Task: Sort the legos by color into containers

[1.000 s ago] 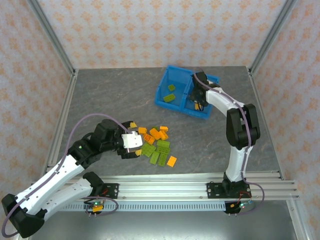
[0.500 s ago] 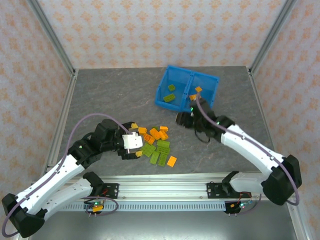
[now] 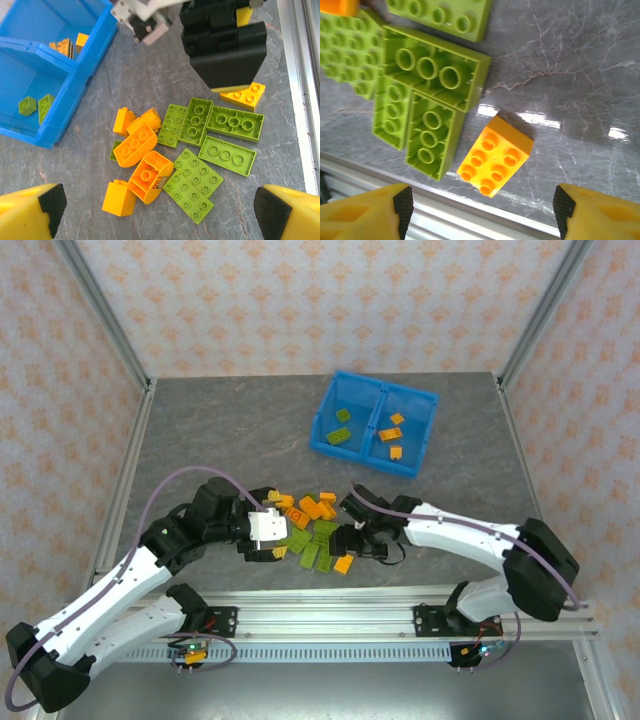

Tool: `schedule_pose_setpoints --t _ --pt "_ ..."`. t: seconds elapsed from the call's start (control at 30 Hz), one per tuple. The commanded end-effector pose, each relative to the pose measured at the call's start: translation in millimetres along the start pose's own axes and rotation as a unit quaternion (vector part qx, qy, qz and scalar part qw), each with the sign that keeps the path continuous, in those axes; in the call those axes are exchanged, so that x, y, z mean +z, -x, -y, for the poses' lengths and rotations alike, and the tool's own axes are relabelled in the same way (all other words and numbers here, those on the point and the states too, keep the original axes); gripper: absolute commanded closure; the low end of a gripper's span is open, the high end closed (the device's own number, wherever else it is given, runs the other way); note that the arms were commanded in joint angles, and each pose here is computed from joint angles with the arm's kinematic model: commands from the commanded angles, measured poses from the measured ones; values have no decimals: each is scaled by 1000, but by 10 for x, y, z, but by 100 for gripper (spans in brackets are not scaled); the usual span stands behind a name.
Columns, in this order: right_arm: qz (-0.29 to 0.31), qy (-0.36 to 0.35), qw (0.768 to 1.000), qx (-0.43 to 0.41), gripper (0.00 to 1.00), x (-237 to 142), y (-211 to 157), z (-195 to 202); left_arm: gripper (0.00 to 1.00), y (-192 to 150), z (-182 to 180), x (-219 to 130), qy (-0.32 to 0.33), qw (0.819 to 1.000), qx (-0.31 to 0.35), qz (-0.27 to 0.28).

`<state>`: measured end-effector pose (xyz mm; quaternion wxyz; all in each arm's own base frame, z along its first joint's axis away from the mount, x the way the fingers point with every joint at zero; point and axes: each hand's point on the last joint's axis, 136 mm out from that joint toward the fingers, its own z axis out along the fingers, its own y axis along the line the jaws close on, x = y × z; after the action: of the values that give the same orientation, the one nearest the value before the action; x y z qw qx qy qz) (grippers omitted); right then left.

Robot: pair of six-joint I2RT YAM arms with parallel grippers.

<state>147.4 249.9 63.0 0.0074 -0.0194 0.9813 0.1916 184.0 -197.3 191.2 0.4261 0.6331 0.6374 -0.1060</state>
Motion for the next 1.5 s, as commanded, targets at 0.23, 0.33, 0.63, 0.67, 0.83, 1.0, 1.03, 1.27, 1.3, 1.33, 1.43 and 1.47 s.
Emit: schedule_pose_setpoints --t 0.23,0.33,0.63,0.67,0.83,1.0,1.03,1.27,1.3,1.33,1.43,1.47 --pt "-28 -72 997 -22 26 316 -85 39 0 -44 58 27 -13 1000 2 -3" --pt "-23 -93 995 -12 29 376 -84 115 0 -47 61 31 -14 1000 2 -3" --pt "7 -186 983 -1 58 332 -21 497 0 -47 64 32 -15 1000 2 -3" --pt "10 -188 982 1 61 320 -16 507 0 -50 63 32 -15 1000 1 -3" --pt "53 -172 984 4 67 172 94 438 0 -42 63 34 -16 1000 2 -2" --pt "183 -134 974 -18 68 -430 486 235 0 -2 74 25 -19 1000 4 9" --pt "214 -128 968 -20 68 -580 606 209 0 12 71 20 -18 1000 4 12" --pt "355 -162 921 1 68 -1416 1584 387 0 77 -85 15 22 999 -25 26" --pt "369 -169 914 12 68 -1506 1747 448 0 66 -157 23 40 998 -43 24" --pt "376 -171 910 23 68 -1568 1881 504 0 59 -239 23 60 996 -59 20" --pt "383 -162 908 58 68 -1627 2312 673 0 30 -444 2 109 989 -95 9" --pt "379 -157 909 71 68 -1603 2451 732 0 16 -485 -7 121 988 -100 5"
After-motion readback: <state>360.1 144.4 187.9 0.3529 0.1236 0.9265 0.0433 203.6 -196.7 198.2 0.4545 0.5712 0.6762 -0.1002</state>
